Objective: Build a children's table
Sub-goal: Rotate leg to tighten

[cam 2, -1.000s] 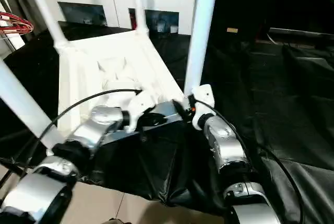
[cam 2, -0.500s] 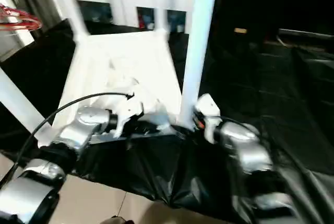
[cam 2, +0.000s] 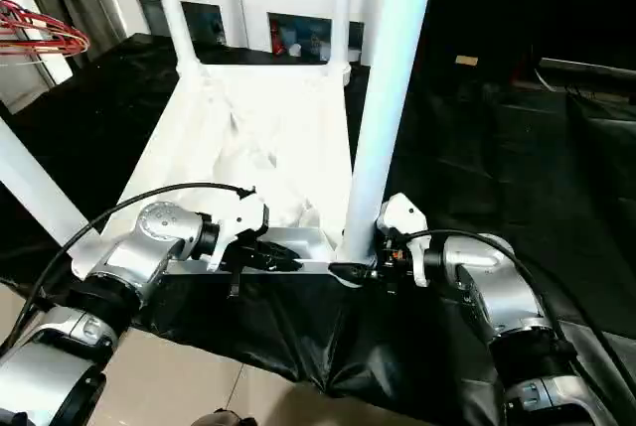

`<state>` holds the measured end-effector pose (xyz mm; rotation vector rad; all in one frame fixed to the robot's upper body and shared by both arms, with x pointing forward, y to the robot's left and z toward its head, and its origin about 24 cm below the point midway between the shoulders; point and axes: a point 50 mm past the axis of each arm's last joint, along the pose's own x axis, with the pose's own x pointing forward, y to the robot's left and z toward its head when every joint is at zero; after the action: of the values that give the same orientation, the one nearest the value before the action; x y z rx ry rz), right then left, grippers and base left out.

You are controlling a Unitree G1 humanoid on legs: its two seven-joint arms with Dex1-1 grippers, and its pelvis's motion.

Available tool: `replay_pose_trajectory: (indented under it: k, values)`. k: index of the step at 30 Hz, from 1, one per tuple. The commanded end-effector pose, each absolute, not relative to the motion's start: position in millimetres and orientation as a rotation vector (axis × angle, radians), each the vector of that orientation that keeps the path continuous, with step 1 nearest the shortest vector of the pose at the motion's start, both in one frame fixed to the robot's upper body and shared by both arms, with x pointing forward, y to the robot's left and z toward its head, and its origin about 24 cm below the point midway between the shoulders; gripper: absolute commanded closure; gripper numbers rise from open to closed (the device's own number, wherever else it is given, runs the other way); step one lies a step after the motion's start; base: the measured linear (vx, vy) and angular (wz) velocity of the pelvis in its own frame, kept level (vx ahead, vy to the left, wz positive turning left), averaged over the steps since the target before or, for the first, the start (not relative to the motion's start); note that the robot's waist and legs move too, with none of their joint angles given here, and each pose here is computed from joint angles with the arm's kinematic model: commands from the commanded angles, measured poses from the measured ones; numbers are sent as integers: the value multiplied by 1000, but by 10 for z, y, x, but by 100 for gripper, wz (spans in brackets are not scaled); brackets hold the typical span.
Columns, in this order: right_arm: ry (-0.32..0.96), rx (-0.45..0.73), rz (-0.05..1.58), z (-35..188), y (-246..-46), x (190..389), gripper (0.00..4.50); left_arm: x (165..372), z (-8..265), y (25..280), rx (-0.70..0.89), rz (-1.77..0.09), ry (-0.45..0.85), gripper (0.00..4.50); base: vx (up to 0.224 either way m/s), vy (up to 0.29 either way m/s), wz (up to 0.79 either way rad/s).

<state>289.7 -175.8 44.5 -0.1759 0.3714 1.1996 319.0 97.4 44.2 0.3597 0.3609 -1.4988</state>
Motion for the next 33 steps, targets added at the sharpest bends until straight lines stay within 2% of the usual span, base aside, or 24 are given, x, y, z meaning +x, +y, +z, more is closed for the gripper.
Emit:
replay_pose_trajectory:
  k: [1, 13, 15, 19, 20, 24, 26, 30, 33]
  values:
    - [410, -145, 1355, 346, -1549, 2759, 167, 3247, 619, 861, 351, -1485, 243, 450, 0, 0, 0]
    - [410, -143, 1349, 337, -1538, 2740, 184, 3231, 600, 860, 348, -1483, 243, 450, 0, 0, 0]
    - [426, -103, 1225, 300, -1525, 2813, 184, 3248, 583, 827, 351, -1444, 242, 450, 0, 0, 0]
    - [434, -103, 1029, 225, -1485, 2944, 184, 3297, 565, 739, 351, -1358, 240, 450, 0, 0, 0]
    - [433, -113, 888, 164, -1456, 3033, 185, 3334, 552, 664, 359, -1292, 243, 450, 0, 0, 0]
    - [425, -100, 723, 97, -1369, 3126, 186, 3377, 558, 506, 348, -1210, 239, 450, 0, 0, 0]
    - [450, -100, 529, 39, -1279, 3217, 186, 3416, 583, 327, 333, -1124, 232, 450, 0, 0, 0]
    - [497, -120, 430, -12, -1237, 3252, 186, 3408, 590, 230, 337, -1110, 219, 450, 0, 0, 0]
    - [411, -111, 476, 35, -1100, 3280, 186, 3370, 579, 156, 335, -1136, 210, 450, 0, 0, 0]
